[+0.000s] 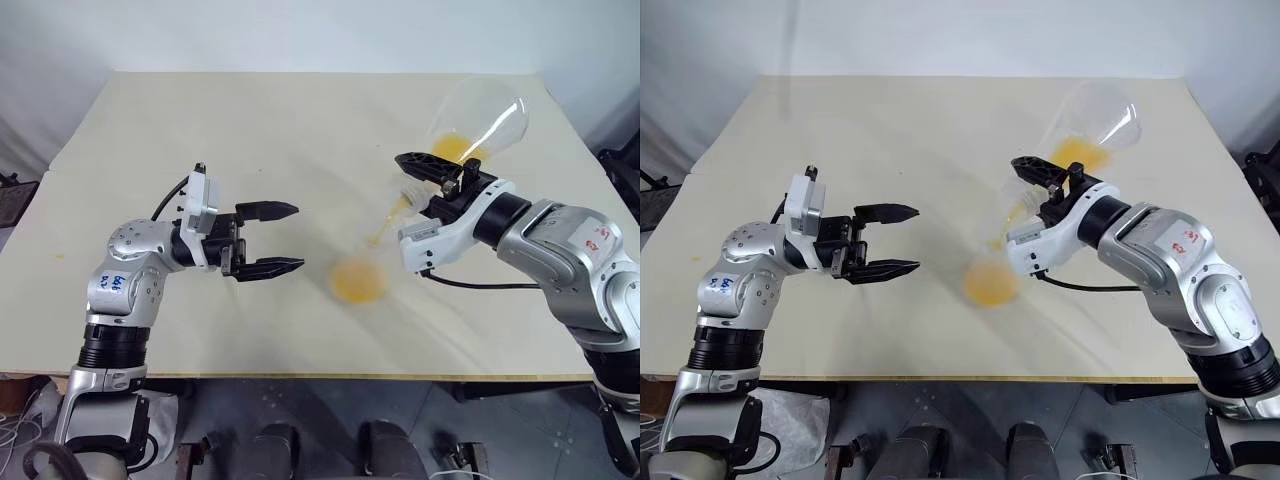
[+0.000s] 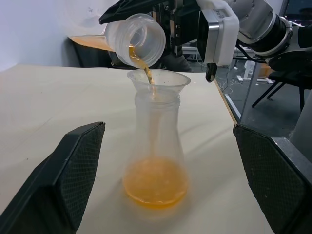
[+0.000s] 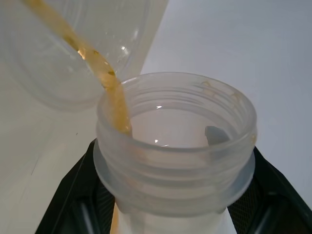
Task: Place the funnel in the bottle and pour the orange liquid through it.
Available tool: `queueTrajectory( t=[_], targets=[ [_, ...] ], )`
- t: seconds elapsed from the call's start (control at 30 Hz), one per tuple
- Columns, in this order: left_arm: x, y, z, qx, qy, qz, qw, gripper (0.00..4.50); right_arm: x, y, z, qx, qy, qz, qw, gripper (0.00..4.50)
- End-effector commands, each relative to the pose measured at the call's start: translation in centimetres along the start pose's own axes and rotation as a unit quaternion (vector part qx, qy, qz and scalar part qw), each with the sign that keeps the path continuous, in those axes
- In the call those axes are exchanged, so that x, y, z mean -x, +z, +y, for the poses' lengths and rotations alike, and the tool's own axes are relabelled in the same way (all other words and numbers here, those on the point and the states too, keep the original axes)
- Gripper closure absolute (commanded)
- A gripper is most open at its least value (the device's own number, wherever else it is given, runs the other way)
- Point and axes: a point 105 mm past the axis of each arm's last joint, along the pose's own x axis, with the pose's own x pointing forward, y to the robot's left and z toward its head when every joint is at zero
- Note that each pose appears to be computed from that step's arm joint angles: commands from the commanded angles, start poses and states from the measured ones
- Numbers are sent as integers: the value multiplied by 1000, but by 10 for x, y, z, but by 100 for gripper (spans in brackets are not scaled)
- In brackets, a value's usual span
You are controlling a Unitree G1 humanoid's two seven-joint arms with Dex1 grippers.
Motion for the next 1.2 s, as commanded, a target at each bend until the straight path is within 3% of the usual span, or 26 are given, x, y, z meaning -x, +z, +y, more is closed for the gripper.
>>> queueTrajectory(
  t=[0.03,1.2],
  targets=[
    [2,9,-1,-21,-1,-3,1000,0,3,0,-18,25,-34,1,999,203],
    [0,10,0,-24,-2,-3,1000,0,3,0,-22,55,-45,-1,997,203]
  ],
)
